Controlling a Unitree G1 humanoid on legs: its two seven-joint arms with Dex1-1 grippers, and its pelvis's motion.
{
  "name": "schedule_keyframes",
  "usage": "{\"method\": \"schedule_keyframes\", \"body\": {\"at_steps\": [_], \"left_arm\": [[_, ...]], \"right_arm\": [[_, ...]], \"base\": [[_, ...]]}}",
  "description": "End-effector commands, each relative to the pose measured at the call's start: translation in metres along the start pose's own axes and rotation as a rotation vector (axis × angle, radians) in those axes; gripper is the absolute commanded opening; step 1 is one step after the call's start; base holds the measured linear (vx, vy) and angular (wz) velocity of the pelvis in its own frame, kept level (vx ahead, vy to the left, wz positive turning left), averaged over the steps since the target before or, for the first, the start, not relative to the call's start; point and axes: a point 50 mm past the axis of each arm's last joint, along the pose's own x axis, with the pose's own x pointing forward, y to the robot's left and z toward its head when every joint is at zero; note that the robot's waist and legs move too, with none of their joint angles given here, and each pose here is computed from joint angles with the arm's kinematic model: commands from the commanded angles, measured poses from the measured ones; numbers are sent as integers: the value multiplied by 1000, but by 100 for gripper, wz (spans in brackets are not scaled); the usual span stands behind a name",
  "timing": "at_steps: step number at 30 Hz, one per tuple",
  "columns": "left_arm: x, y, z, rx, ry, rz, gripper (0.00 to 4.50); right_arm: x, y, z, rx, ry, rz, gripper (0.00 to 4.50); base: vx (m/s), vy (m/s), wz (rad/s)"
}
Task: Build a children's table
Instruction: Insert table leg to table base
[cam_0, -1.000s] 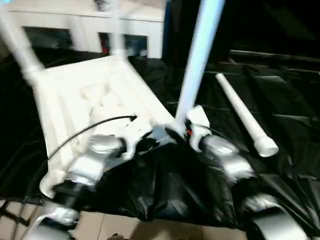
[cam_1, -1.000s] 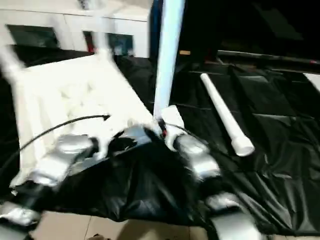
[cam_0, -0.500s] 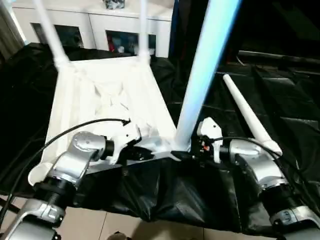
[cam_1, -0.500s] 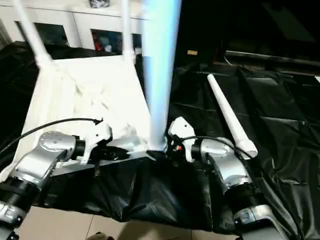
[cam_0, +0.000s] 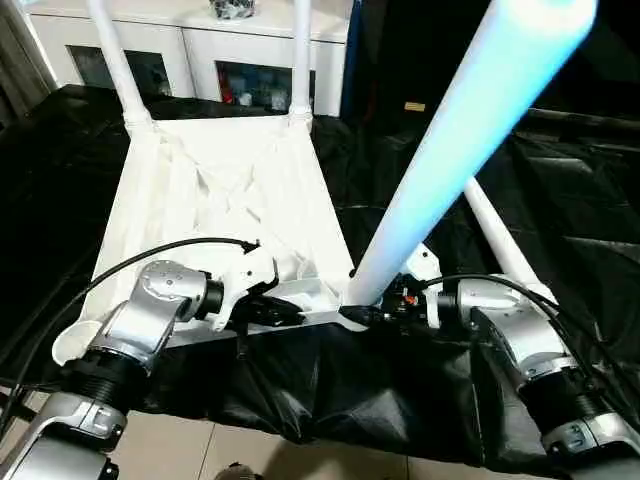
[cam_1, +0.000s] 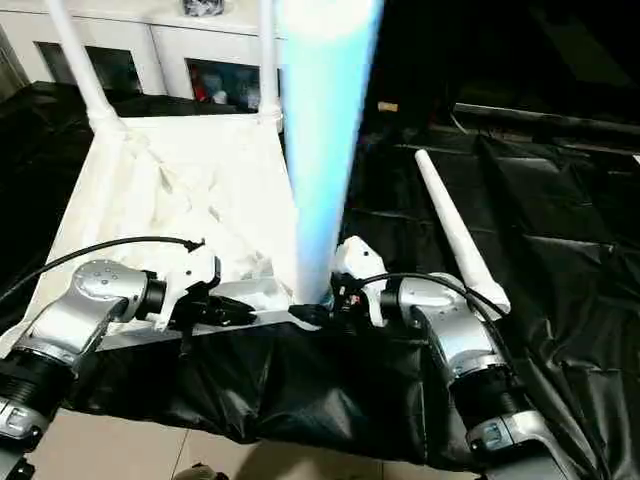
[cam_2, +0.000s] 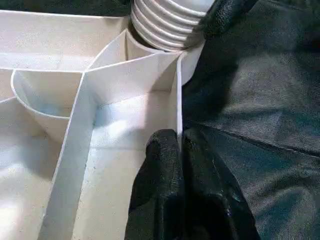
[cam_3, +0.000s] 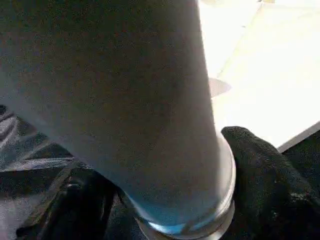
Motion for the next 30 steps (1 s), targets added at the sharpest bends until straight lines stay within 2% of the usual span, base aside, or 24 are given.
{"method": "schedule_keyframes", "body": {"at_steps": [1, 8, 9, 14, 17, 30], "left_arm": [[4, 1, 11, 35, -40, -15, 0], [5, 1, 12, 33, -46, -14, 0], [5, 0, 12, 31, -51, -15, 0], [6, 0, 13, 29, -56, -14, 0], [7, -2, 13, 22, -59, -15, 0], [8, -3, 13, 14, -74, 13, 0]], "right_arm": [[8, 12, -13, 77, 12, 71, 291], [11, 10, -27, 191, 9, 41, 290], [12, 8, -32, 239, 16, 14, 290], [14, 6, -40, 289, 39, -12, 288], [15, 5, -49, 370, 69, -36, 288], [21, -1, -53, 423, 5, -132, 288]], "base": [[0, 0, 0], [0, 0, 0], [0, 0, 0], [0, 0, 0], [0, 0, 0], [0, 0, 0]]}}
